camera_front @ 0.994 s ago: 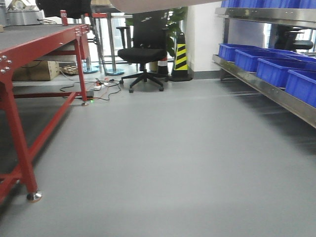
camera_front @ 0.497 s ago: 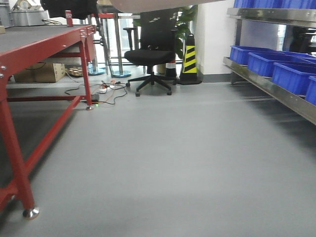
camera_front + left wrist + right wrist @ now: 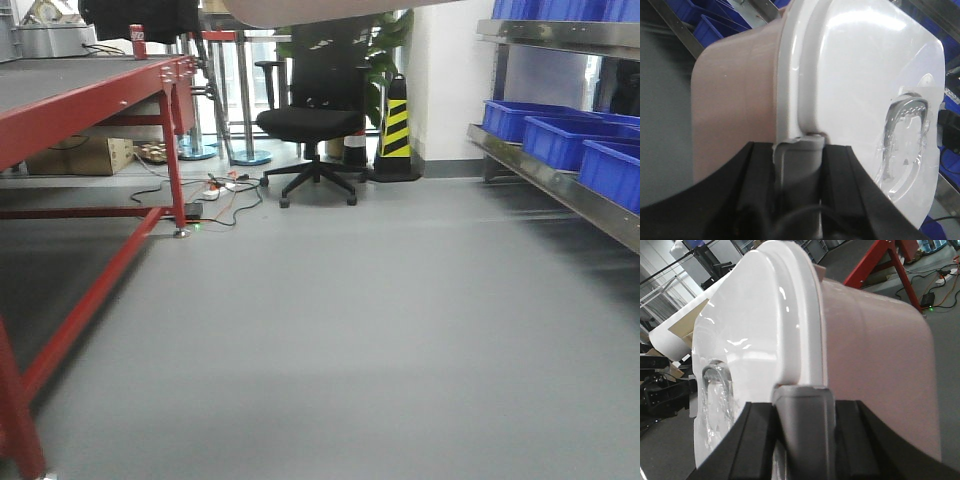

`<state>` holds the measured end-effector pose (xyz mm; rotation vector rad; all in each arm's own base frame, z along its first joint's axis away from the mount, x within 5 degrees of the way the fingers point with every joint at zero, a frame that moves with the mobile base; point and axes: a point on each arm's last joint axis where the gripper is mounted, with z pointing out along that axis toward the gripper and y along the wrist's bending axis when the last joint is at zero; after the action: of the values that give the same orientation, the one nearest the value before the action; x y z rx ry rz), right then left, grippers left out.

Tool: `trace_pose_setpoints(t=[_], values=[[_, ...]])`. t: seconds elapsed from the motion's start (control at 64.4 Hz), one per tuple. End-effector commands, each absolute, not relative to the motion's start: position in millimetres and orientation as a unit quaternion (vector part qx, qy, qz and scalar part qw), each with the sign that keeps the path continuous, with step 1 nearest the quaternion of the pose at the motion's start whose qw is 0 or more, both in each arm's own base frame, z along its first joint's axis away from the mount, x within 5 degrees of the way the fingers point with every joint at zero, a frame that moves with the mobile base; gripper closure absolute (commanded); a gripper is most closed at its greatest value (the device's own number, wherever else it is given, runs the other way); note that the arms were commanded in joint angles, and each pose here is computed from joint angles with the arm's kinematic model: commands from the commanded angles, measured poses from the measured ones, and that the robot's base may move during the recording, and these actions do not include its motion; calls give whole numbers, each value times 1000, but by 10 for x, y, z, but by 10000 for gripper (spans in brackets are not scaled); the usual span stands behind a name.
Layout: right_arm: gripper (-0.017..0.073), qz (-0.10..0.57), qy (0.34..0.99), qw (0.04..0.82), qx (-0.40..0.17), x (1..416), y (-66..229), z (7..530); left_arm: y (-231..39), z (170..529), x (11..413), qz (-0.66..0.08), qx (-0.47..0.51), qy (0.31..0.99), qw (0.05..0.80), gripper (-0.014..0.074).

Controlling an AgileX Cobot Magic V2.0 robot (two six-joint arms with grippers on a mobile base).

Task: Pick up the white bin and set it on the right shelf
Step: 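Carry the bin with both grippers toward the blue-crate shelving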

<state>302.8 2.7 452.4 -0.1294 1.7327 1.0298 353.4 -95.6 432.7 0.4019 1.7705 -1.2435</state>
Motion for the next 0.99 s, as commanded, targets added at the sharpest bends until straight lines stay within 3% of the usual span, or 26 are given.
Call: trace_pose_setpoints(t=[0.0, 0.979], values=[[501, 533, 672, 483, -174, 2632, 358, 4798, -1281, 4676, 2985, -597, 305, 630, 393, 720], [501, 533, 672, 484, -174, 2633, 357, 4799, -1281, 4676, 2985, -597, 305, 630, 393, 720]])
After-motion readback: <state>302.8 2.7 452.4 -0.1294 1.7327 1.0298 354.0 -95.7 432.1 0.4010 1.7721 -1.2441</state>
